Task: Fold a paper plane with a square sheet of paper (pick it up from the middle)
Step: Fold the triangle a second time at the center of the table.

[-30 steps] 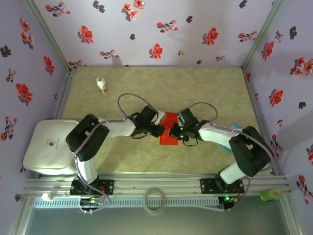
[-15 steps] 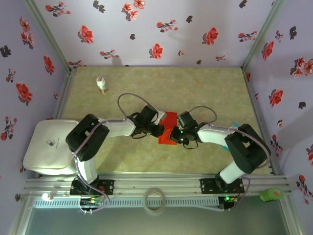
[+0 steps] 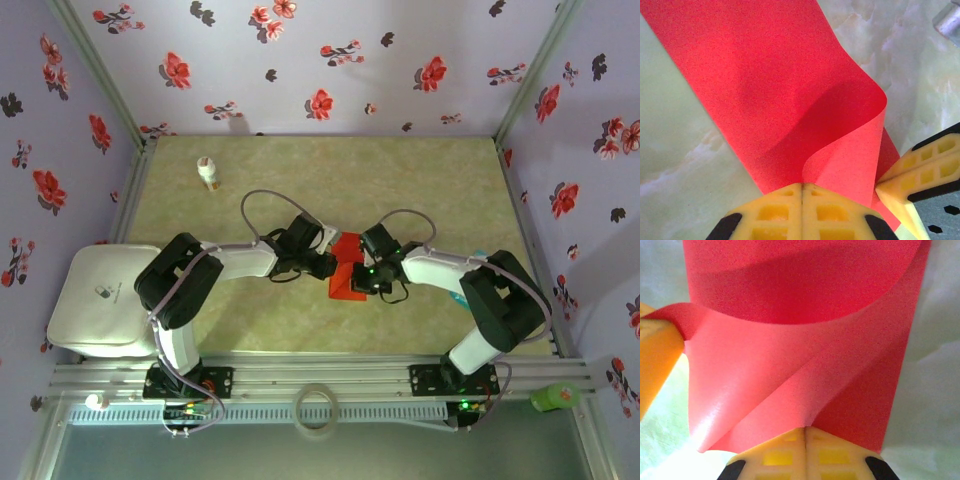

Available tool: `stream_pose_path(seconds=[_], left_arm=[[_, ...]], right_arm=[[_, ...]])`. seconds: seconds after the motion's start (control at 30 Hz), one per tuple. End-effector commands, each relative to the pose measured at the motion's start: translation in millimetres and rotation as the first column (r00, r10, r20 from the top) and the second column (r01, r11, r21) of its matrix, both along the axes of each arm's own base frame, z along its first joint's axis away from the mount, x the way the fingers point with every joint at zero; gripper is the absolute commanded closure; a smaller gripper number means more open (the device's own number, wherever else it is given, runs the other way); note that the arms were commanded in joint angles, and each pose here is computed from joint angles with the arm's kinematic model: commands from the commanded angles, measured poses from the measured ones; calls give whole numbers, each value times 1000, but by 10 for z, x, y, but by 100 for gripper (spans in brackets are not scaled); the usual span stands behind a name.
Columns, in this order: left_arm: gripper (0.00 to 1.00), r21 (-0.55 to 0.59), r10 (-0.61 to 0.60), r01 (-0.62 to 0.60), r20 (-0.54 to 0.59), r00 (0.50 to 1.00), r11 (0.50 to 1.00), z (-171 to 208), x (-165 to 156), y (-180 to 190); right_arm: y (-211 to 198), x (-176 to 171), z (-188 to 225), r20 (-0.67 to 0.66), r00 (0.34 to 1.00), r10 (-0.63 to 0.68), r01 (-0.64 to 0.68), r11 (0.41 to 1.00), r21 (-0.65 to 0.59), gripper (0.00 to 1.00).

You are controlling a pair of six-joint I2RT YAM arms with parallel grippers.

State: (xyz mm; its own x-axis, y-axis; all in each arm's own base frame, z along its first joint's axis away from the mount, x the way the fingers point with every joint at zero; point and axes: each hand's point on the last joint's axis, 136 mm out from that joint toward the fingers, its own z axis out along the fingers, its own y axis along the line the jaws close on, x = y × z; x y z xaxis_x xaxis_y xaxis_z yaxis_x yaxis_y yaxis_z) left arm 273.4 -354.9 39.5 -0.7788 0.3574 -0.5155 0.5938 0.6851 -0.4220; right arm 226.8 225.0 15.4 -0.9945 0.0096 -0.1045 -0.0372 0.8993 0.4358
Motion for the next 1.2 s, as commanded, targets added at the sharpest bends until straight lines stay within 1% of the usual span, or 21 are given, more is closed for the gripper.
stream_pose_path(seconds=[0.0,0.2,0.27,0.4,0.57,0.73,0.83,0.97,1.07,1.17], left_arm=[[100,-50,10,-10,-2,1000,999,114,56,-64],[100,-68,14,-15,-20,1000,998,85,41,-88],[100,-68,15,-17,-27,1000,998,63,36,-89],[100,-69,16,-18,-28,999,997,56,33,-88],[100,-67,17,-19,-31,999,998,45,33,-89],[100,-67,13,-15,-35,999,998,40,28,-94],[100,-65,9,-11,-32,999,998,45,28,-96],[100,-61,6,-8,-31,1000,998,46,33,-96],[100,-62,3,-4,-29,1000,998,50,35,-102],[100,-57,-7,6,-27,1000,998,31,38,-112]], right_arm=[[-267,-206,-181,-100,995,22,-33,994,-105,98],[-119,-57,-40,-56,998,-24,22,999,-25,95],[-40,-11,27,-44,998,-54,55,998,26,93],[100,49,137,-31,992,-119,122,983,134,92],[144,32,149,-33,984,-177,180,966,188,91],[136,12,57,-47,983,-177,183,968,175,92],[46,-18,-44,-49,983,-179,183,976,116,92],[-93,-148,-176,-80,988,-135,137,990,18,95],[-164,-205,-227,-90,990,-108,107,994,-12,96],[-184,-216,-232,-96,991,-91,90,996,-15,95]])
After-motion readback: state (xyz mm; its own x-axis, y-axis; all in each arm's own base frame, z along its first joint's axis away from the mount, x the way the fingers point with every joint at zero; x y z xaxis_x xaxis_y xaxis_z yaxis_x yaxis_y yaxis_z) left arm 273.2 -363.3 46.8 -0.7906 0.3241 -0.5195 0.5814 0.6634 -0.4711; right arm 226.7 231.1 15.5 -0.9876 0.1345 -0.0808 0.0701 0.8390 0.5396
